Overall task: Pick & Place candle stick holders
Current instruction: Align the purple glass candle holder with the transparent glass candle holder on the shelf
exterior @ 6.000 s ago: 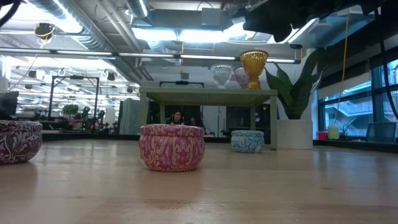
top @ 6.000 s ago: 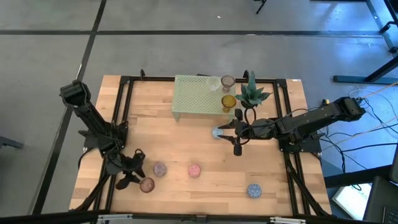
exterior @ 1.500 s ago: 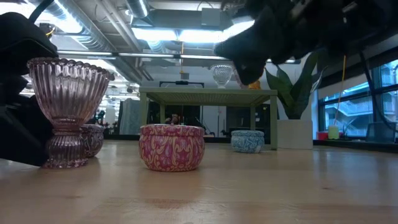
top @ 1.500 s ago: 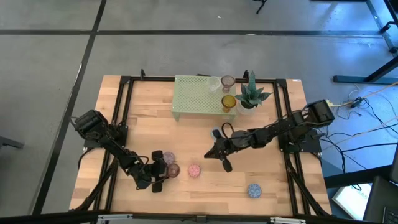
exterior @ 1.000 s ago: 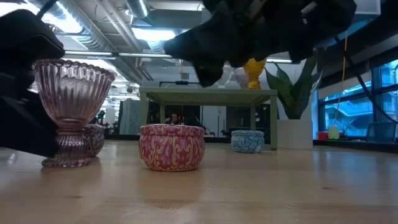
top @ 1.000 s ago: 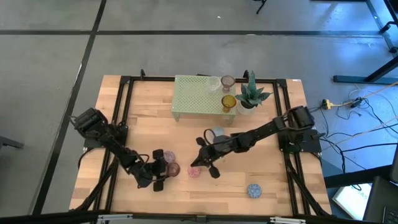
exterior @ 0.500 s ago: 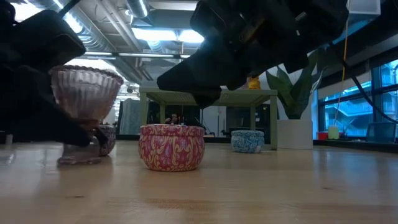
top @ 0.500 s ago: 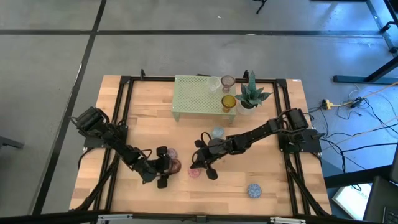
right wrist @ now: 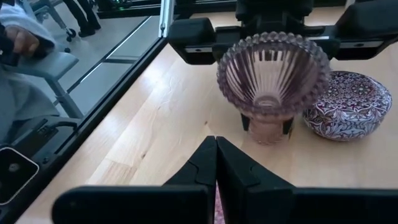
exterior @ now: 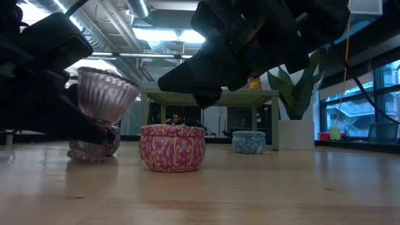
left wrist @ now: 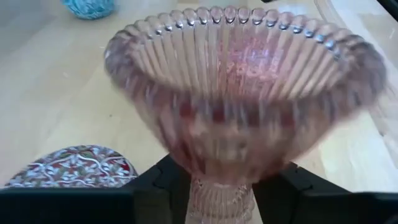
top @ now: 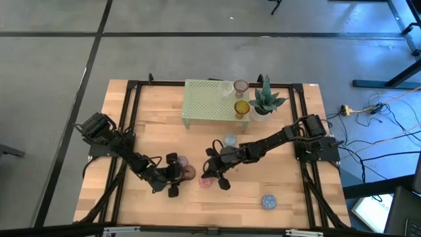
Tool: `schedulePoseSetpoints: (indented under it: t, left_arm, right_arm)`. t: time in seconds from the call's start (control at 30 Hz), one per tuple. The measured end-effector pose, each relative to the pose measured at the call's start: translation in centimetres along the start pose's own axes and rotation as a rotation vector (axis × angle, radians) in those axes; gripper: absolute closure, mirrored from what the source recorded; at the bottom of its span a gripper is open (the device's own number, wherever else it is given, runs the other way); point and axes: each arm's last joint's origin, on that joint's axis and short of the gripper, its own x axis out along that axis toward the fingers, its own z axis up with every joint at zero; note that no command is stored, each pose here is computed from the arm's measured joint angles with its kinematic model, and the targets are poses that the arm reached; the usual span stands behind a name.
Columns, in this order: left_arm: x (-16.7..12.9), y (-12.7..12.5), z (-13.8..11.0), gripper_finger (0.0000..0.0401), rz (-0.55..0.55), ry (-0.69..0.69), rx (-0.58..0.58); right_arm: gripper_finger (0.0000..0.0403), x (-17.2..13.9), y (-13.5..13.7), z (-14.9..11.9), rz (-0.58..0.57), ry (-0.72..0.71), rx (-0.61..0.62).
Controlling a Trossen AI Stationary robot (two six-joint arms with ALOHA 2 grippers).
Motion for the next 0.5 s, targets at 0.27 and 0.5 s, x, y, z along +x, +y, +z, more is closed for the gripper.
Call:
schedulePoseSetpoints:
  t: [0.27,0.5]
  left_arm:
    - [0.0,0.0,0.3,0.0272,0.045,-0.048,0.012]
    - [-0.2,-0.4,1.9,0.0274,0.099,-0.21,0.102]
  right_arm:
    - [0.0395,0.0,0.0,0.0,-0.001,0.0,-0.017]
    - [0.0395,-0.5,0.4,0.6,0.062,0.003,-0.015]
